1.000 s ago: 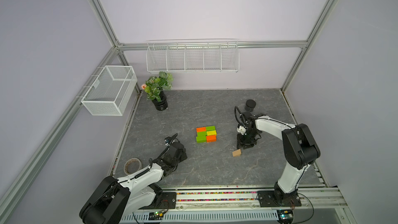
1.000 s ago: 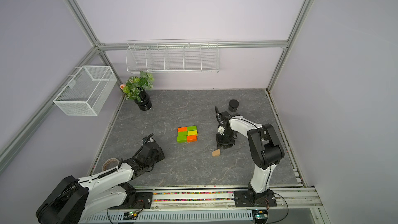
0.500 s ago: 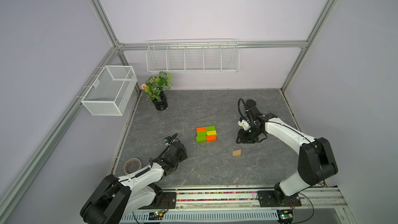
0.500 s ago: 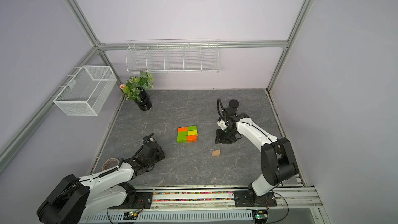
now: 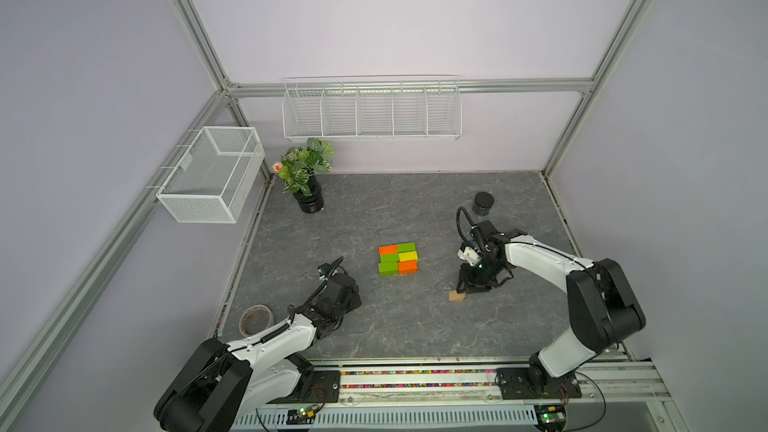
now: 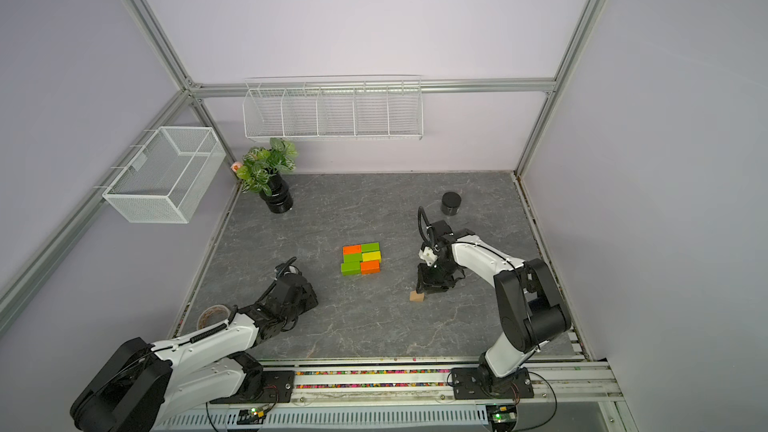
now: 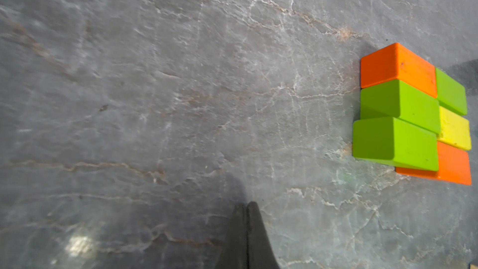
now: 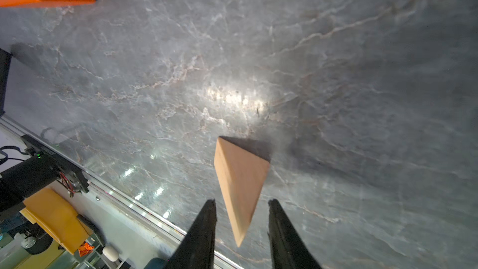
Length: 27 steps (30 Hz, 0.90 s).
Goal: Assemble a piece of candy with building blocks
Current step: Adjust the building block at the center of the board.
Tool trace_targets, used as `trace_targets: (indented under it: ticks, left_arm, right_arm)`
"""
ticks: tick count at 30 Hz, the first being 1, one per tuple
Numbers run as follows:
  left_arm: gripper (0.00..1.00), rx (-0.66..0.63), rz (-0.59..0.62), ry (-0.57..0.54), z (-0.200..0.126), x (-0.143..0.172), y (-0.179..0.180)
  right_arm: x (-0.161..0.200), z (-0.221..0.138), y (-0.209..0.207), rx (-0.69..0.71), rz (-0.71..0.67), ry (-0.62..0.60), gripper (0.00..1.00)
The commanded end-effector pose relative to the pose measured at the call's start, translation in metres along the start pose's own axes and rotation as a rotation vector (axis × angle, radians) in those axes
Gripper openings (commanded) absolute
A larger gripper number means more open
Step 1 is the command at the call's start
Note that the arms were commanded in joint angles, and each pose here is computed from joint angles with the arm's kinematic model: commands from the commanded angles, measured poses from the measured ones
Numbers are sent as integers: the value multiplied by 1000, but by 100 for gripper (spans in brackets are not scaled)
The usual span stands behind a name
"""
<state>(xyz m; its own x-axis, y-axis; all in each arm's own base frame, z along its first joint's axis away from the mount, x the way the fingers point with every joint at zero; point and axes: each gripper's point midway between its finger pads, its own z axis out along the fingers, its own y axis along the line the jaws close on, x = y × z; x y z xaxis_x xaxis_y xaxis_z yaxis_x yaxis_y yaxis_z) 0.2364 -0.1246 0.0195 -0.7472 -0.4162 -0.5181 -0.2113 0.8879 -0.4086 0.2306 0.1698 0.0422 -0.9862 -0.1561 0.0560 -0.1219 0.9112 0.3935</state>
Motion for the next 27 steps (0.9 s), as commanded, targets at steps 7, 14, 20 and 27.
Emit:
trace_targets:
  ticks: [7, 14, 20, 27]
  left_arm:
    - [0, -106, 17, 94, 3, 25, 29]
    - [0, -108, 18, 99, 4, 26, 29]
    - [0, -112, 20, 105, 5, 27, 29]
    - [0, -115, 20, 110, 5, 27, 28]
  right_arm:
    - [3, 25, -1, -48, 27, 40, 25]
    - [2, 35, 4, -136, 70, 38, 7]
    - [-12, 37, 19, -456, 197, -14, 7]
    - [-47, 25, 37, -746, 291, -87, 7]
